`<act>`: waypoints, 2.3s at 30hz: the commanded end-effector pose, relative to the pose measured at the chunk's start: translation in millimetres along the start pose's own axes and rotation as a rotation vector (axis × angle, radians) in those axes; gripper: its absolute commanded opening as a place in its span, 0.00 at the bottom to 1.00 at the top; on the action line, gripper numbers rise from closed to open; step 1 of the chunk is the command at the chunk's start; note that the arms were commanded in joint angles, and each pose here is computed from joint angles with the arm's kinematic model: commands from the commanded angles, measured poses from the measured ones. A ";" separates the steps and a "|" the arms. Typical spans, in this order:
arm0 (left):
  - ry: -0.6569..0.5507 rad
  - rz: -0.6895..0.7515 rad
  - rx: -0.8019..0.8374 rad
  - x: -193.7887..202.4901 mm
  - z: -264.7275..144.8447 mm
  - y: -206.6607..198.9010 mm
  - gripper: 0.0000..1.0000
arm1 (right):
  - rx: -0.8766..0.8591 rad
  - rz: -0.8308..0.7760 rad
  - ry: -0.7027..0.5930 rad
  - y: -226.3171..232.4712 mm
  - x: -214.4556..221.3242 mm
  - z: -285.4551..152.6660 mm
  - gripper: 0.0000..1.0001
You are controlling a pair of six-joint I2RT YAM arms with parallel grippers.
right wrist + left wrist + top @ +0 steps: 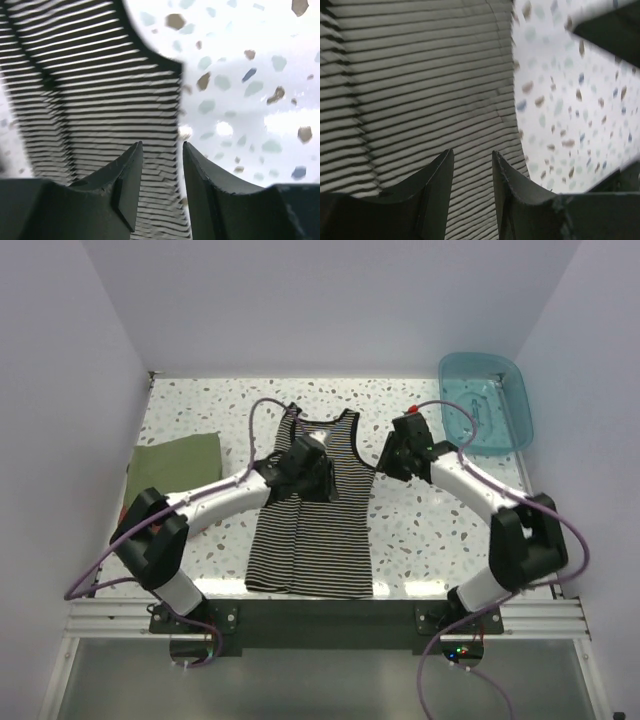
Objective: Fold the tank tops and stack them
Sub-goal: Fold the tank top
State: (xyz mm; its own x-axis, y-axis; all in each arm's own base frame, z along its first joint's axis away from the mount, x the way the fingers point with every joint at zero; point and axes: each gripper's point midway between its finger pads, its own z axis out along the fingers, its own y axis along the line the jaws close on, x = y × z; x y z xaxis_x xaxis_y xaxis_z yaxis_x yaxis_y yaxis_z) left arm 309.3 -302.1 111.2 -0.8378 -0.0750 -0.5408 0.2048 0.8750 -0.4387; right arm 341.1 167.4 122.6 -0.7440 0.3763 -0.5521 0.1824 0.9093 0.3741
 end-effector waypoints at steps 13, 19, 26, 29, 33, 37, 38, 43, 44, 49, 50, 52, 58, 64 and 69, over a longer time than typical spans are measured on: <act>0.189 0.247 0.117 166.7 -30.8 -102.3 0.53 | 0.047 -0.046 0.144 -22.1 -18.5 102.3 0.39; 0.262 0.306 0.128 211.8 -24.8 -120.0 0.54 | 0.069 -0.043 0.188 -30.6 -3.6 118.9 0.36; 0.315 0.360 0.050 254.4 -18.5 -116.8 0.49 | 0.066 -0.037 0.192 -33.0 1.7 123.2 0.13; 0.324 0.369 0.034 263.7 -17.8 -114.8 0.46 | 0.069 -0.033 0.185 -32.8 -0.2 123.1 0.06; 0.311 0.372 -0.008 264.6 -14.8 -108.4 0.44 | 0.067 -0.031 0.186 -31.1 -1.5 123.5 0.00; 0.263 0.380 -0.065 253.9 -11.5 -103.2 0.34 | 0.067 -0.031 0.181 -30.9 -2.8 121.7 0.00; 0.252 0.379 -0.073 250.8 -10.9 -103.4 0.31 | 0.073 -0.031 0.177 -32.1 -4.1 121.8 0.00; 0.226 0.417 -0.089 242.1 -6.4 -110.9 0.12 | 0.094 -0.027 0.170 -38.5 -8.2 118.0 0.00; 0.229 0.422 -0.085 242.6 -6.8 -112.4 0.06 | 0.095 -0.026 0.169 -39.5 -9.3 117.1 0.00; 0.220 0.431 -0.003 238.1 -9.5 -134.8 0.00 | 0.128 -0.012 0.140 -53.7 -25.2 108.9 0.00; 0.217 0.435 0.008 237.2 -9.4 -138.3 0.00 | 0.126 -0.007 0.134 -54.5 -28.4 105.9 0.00; 0.216 0.436 0.002 236.3 -8.3 -139.7 0.06 | 0.123 -0.010 0.127 -54.4 -32.2 103.5 0.00; 0.224 0.452 -0.061 239.3 -0.3 -129.0 0.30 | 0.106 -0.015 0.130 -51.1 -32.6 101.9 0.00; 0.228 0.469 -0.041 245.2 6.7 -135.3 0.39 | 0.112 -0.015 0.139 -54.0 -28.4 105.9 0.00; 0.234 0.482 -0.057 248.5 11.6 -132.5 0.39 | 0.116 -0.011 0.140 -55.6 -27.4 108.5 0.00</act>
State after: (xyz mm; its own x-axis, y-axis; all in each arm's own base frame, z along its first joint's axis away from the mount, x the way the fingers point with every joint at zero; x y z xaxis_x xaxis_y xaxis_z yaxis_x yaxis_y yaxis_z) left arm 78.1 -434.2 22.4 -0.7695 0.4342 -0.4684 0.5548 0.8177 -0.1534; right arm 417.4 128.6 22.5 -0.8399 0.3534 -0.4120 0.2516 0.9260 0.2814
